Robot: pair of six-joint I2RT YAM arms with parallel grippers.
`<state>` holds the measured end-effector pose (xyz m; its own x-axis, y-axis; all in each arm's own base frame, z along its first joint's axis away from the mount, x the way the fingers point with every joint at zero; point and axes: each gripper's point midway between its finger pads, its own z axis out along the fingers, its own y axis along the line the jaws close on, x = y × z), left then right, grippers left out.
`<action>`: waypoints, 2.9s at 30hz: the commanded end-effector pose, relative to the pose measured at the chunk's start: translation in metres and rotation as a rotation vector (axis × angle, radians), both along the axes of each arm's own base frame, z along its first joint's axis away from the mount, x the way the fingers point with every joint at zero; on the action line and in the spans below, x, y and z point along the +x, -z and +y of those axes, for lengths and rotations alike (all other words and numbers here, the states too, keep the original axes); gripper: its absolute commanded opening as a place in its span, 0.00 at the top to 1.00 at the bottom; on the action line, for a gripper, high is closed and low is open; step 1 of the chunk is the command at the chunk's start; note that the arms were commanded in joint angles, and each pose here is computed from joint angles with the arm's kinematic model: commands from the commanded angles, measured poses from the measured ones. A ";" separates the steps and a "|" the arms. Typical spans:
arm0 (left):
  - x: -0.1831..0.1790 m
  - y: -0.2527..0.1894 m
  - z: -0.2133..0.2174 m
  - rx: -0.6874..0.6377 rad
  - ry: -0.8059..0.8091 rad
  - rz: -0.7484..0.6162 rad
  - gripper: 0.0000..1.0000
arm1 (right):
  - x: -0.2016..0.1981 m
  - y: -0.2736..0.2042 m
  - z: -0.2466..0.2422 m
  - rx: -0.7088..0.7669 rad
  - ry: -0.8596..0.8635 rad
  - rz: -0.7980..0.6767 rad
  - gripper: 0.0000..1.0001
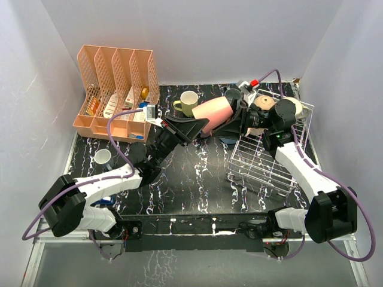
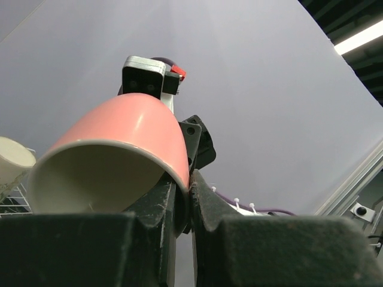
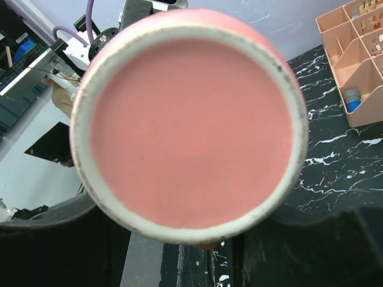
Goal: Load the cups into the dish rack
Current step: Turn the cup upside down in the dish rack.
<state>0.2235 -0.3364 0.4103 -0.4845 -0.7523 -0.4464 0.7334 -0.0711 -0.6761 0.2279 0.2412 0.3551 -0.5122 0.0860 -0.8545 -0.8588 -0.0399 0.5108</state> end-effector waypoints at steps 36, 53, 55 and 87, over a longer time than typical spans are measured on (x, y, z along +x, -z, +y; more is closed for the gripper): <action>0.000 0.114 0.087 0.993 -0.190 0.165 0.03 | 0.061 0.020 -0.105 -0.126 0.351 -0.208 0.92; 0.034 0.219 0.189 1.311 -0.329 0.214 0.03 | 0.122 0.054 -0.242 -0.708 0.961 -0.372 0.92; 0.031 0.221 0.187 1.282 -0.335 0.181 0.03 | 0.120 0.063 -0.254 -0.759 0.986 -0.351 0.92; 0.028 0.222 0.211 1.313 -0.465 0.196 0.03 | 0.137 0.183 -0.323 -0.952 1.183 -0.089 0.92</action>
